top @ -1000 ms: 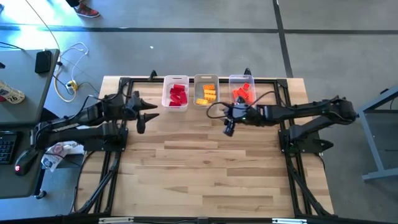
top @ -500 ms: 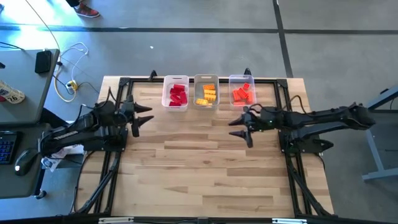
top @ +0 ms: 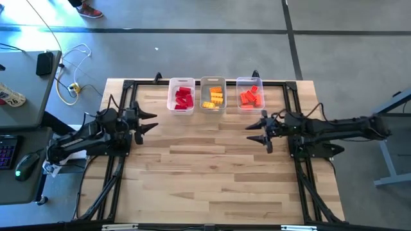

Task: Sort & place blocks by color
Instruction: Return to Home Position

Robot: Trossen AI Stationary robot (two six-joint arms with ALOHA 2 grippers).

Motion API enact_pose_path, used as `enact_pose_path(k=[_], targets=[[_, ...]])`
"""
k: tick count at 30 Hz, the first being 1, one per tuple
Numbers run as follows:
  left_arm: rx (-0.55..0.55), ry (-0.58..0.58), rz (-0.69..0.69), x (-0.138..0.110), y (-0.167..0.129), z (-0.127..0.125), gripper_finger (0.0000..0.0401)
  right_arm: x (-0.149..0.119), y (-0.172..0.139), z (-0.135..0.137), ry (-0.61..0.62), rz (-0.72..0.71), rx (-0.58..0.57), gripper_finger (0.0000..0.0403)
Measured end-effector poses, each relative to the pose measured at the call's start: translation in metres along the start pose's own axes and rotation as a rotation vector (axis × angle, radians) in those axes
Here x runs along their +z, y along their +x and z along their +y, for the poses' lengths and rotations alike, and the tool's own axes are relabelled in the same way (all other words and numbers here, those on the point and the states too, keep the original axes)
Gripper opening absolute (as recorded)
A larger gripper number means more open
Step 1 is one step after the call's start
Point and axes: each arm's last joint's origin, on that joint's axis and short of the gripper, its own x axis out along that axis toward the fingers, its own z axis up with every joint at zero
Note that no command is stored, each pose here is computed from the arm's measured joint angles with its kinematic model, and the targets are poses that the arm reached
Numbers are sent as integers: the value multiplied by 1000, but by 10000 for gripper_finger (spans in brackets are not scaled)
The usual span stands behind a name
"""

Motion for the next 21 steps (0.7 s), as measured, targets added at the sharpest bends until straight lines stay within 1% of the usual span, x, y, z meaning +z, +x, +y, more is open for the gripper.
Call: enact_pose_path(k=[3, 6, 15, 18, 21], targets=[[1, 6, 18, -6, 2, 0, 177, -3, -7, 1, -1, -31, 3, 191], [1, 22, 19, -6, 3, 0, 177, -6, -13, 1, -28, -56, 5, 190], [4, 47, 3, -5, 3, 1, 176, -17, -29, 2, -56, -119, 8, 190], [5, 34, 23, -7, 3, 1, 175, -18, -33, 2, -57, -133, 9, 190], [14, -13, 55, -10, 3, 1, 175, -19, -36, 2, -60, -132, 9, 190]])
